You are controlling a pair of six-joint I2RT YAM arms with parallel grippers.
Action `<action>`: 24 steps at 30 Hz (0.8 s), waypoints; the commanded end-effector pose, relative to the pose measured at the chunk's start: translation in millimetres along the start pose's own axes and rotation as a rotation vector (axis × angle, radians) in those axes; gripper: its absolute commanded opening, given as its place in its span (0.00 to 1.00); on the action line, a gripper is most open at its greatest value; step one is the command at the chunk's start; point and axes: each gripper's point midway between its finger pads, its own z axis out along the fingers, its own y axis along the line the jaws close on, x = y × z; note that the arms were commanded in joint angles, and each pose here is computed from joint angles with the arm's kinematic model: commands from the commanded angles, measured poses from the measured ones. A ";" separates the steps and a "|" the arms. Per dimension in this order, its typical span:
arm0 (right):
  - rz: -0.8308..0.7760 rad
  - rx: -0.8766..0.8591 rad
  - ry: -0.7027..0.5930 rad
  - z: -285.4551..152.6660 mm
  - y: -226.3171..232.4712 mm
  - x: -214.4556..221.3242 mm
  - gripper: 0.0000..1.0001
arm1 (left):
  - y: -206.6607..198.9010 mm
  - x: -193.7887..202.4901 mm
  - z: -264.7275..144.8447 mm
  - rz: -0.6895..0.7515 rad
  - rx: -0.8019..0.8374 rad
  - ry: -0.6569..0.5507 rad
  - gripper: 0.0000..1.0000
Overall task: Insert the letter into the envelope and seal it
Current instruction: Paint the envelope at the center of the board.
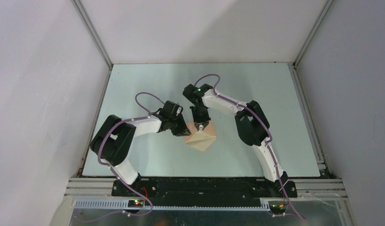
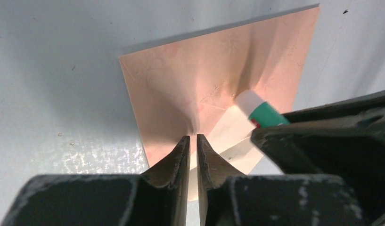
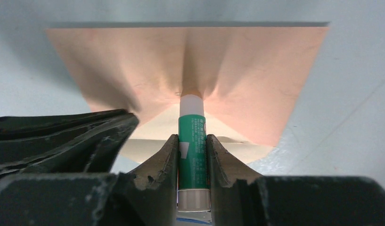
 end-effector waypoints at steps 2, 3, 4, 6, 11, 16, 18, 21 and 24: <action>0.047 0.103 -0.027 5.9 -41.8 -12.5 0.00 | 35.5 21.0 10.6 0.001 -0.109 0.050 0.17; 0.047 0.099 -0.028 5.3 -40.9 -13.5 0.00 | 35.9 21.1 10.7 0.001 -0.109 0.050 0.17; 0.044 0.097 -0.028 6.4 -39.1 -14.0 0.00 | 35.7 20.6 10.4 0.002 -0.109 0.048 0.17; 0.035 0.089 -0.026 7.1 -33.6 -15.0 0.00 | 35.2 20.4 10.0 0.002 -0.107 0.047 0.17; -0.010 0.030 -0.019 3.9 -1.6 -14.9 0.00 | 35.2 21.0 9.3 0.003 -0.108 0.048 0.17; -0.050 -0.027 -0.002 4.7 27.8 -10.2 0.00 | 35.3 21.0 8.7 0.001 -0.107 0.047 0.16; -0.061 -0.036 0.006 5.2 33.8 -7.6 0.00 | 35.2 20.8 8.5 0.001 -0.107 0.046 0.16; -0.065 -0.046 0.016 7.0 37.3 -5.4 0.00 | 35.4 21.2 8.4 0.001 -0.107 0.046 0.17; -0.057 -0.028 0.031 8.4 30.8 -3.2 0.00 | 35.3 21.0 8.4 0.001 -0.107 0.046 0.17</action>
